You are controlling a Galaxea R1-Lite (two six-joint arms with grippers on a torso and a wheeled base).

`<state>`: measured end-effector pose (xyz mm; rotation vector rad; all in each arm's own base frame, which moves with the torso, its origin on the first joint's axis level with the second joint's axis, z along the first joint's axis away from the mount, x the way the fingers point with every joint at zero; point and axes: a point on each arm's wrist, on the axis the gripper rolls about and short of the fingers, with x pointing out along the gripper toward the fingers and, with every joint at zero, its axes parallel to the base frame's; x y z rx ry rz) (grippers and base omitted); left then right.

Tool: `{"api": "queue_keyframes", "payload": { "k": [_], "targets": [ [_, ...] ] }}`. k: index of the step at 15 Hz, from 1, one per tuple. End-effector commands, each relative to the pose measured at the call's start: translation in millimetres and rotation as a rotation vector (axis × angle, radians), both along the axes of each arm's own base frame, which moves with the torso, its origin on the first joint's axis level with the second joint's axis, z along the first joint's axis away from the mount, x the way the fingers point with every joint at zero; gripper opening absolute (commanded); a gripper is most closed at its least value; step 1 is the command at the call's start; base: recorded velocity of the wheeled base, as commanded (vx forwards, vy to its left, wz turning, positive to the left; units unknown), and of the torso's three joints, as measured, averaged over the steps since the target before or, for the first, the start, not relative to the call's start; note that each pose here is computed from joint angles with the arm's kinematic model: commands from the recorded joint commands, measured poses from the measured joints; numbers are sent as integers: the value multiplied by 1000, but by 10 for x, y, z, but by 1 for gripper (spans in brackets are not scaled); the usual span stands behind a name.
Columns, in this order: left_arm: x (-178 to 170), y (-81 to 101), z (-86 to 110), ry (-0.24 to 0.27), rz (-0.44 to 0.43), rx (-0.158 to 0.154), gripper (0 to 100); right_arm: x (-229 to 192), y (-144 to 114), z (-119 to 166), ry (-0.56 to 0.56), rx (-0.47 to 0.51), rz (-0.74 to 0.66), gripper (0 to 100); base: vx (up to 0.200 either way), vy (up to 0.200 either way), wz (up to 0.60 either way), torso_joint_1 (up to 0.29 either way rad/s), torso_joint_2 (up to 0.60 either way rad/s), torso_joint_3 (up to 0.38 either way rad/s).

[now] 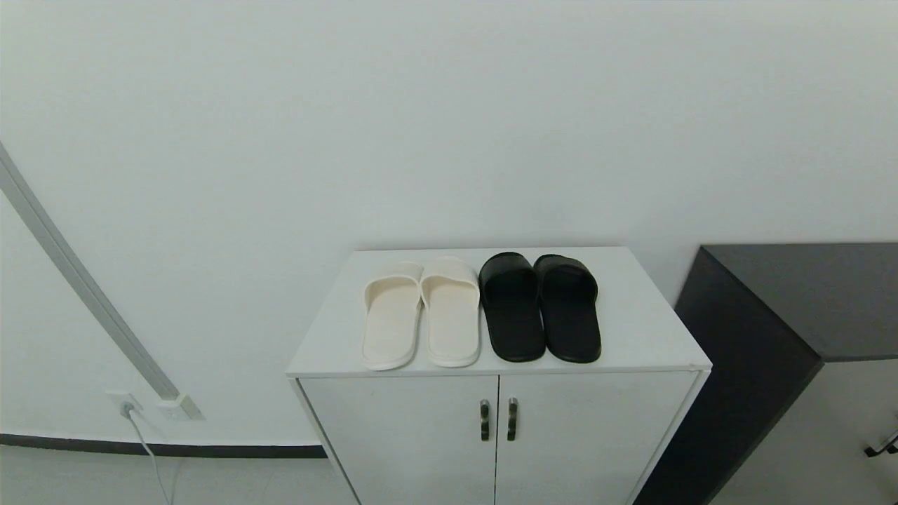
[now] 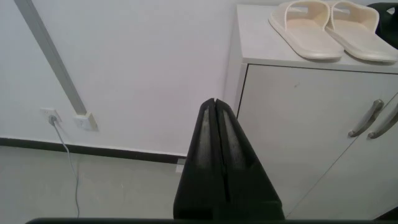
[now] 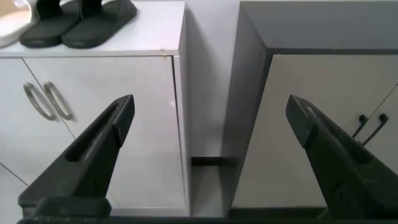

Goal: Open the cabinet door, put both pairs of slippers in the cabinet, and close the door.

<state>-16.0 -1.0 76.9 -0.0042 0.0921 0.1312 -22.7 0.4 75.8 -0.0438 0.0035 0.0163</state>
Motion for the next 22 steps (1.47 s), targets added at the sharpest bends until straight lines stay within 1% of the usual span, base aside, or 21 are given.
{"api": "queue_keyframes", "payload": {
  "k": [1,2,3,4,5,7,8,9,10,11,12,13,14,15,16,17,19,20,22],
  "targets": [
    [0,0,0,0,1,1,0,82,-1,28,93,19,7,100,0,0,0,0,0,0],
    [0,0,0,0,1,1,0,70,-3,472,-20,181,25,100,0,0,0,0,0,0],
    [0,0,0,0,1,1,0,137,-5,780,12,274,39,100,0,0,0,0,0,0],
    [0,0,0,0,1,1,0,208,1,727,92,142,54,100,0,0,0,0,0,0],
    [0,0,0,0,1,1,0,276,11,665,161,73,97,100,0,0,0,0,0,0],
    [0,0,-1,2,-1,2,0,556,73,655,347,48,254,100,0,0,0,0,0,0],
    [0,0,0,0,-1,2,0,745,121,714,413,11,309,100,0,0,0,0,0,0],
    [0,0,0,0,-1,2,0,942,205,776,448,3,370,100,0,0,0,0,0,0],
    [0,0,0,0,-1,2,0,1049,267,811,457,11,403,100,0,0,0,0,0,0],
    [0,0,0,0,1,1,0,1318,497,860,474,54,431,100,0,0,0,0,0,0],
    [0,0,-1,2,-1,2,0,1459,711,839,484,54,437,100,0,0,0,0,0,0],
    [0,0,0,0,-1,2,0,1608,914,849,467,81,433,100,0,0,0,0,0,0],
    [0,0,0,0,-1,2,0,1718,1016,841,462,102,432,100,0,0,0,0,0,0],
    [0,0,0,0,-1,2,0,1921,1168,850,439,117,432,100,0,0,0,0,0,0],
    [0,0,0,0,-3,2,0,2062,1277,868,427,122,423,100,0,0,0,0,0,0],
    [0,0,0,0,-1,2,0,2127,1331,882,421,124,409,100,0,0,0,0,0,0],
    [0,0,-1,2,-1,2,0,2354,1660,968,387,152,360,100,0,0,0,0,0,0],
    [0,0,-1,2,-1,2,0,2404,1748,971,379,150,343,100,0,0,0,0,0,0],
    [0,0,-1,2,-3,2,0,2599,2058,923,357,134,281,100,0,0,0,0,0,0]
  ]
}}
